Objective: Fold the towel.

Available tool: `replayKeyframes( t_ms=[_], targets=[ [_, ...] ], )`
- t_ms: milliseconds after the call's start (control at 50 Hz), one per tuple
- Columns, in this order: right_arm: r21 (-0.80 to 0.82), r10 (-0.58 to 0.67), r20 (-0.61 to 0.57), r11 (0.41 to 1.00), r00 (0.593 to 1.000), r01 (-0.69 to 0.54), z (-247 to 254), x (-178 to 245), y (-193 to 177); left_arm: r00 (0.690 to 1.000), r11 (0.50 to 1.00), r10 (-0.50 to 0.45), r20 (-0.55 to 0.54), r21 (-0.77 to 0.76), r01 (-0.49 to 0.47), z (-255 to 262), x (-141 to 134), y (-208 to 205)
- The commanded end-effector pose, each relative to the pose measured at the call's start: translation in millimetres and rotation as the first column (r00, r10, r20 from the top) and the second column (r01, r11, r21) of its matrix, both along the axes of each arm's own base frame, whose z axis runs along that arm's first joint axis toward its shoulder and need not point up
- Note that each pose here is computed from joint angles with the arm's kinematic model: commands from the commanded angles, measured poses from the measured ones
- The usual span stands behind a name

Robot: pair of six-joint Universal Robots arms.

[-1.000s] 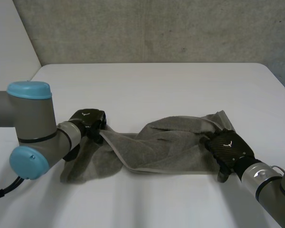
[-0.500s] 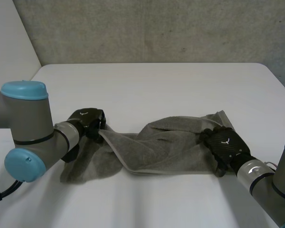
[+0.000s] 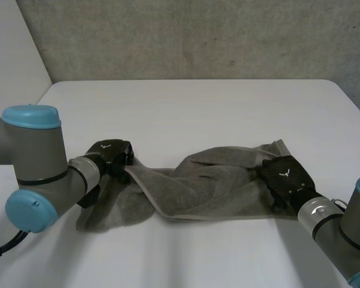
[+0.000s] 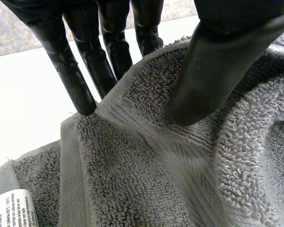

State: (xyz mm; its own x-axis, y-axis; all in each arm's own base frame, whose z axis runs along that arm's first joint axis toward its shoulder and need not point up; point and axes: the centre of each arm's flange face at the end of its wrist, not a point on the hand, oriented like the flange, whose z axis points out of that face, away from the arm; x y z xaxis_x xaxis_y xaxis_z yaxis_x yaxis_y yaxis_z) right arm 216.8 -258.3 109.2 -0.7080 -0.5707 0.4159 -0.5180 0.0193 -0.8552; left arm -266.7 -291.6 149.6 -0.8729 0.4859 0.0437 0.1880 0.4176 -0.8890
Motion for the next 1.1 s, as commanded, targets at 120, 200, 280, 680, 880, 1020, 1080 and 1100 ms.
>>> replayKeyframes(
  t_ms=[120,200,280,680,880,1020,1080,1100],
  targets=[
    [-0.004,-0.036,0.001,0.999,0.999,0.036,8.2,-4.2,-3.9,1.000,1.000,0.000,0.002,0.006,0.000,-1.6,0.5,1.2],
    [0.017,-0.061,-0.010,0.998,0.998,0.061,30.5,-14.0,-0.5,1.000,1.000,0.000,0.002,0.006,0.000,-1.4,0.6,1.5],
    [0.063,-0.085,-0.016,0.994,0.996,0.086,43.0,-25.4,-0.4,1.000,1.000,0.000,0.002,0.006,0.000,-1.4,0.6,1.5],
    [0.147,-0.049,-0.149,0.987,0.988,0.071,35.0,-72.8,-28.3,1.000,1.000,0.000,0.004,0.010,0.000,-2.9,0.7,1.9],
    [0.176,-0.034,-0.152,0.983,0.988,0.061,26.6,-70.9,-26.3,1.000,1.000,0.000,0.005,0.013,0.000,-4.5,0.6,1.7],
    [0.193,-0.034,-0.148,0.979,0.988,0.063,33.3,-71.7,-25.1,1.000,1.000,-0.002,0.005,0.016,0.001,-5.6,0.5,1.8],
    [0.231,-0.020,-0.138,0.971,0.990,0.052,36.1,-70.6,-20.3,1.000,1.000,-0.002,0.004,0.013,0.001,-5.5,0.4,1.5],
    [0.245,-0.009,-0.132,0.969,0.991,0.042,36.4,-69.2,-17.7,1.000,1.000,-0.002,0.004,0.009,0.002,-5.9,0.2,1.0]
  ],
)
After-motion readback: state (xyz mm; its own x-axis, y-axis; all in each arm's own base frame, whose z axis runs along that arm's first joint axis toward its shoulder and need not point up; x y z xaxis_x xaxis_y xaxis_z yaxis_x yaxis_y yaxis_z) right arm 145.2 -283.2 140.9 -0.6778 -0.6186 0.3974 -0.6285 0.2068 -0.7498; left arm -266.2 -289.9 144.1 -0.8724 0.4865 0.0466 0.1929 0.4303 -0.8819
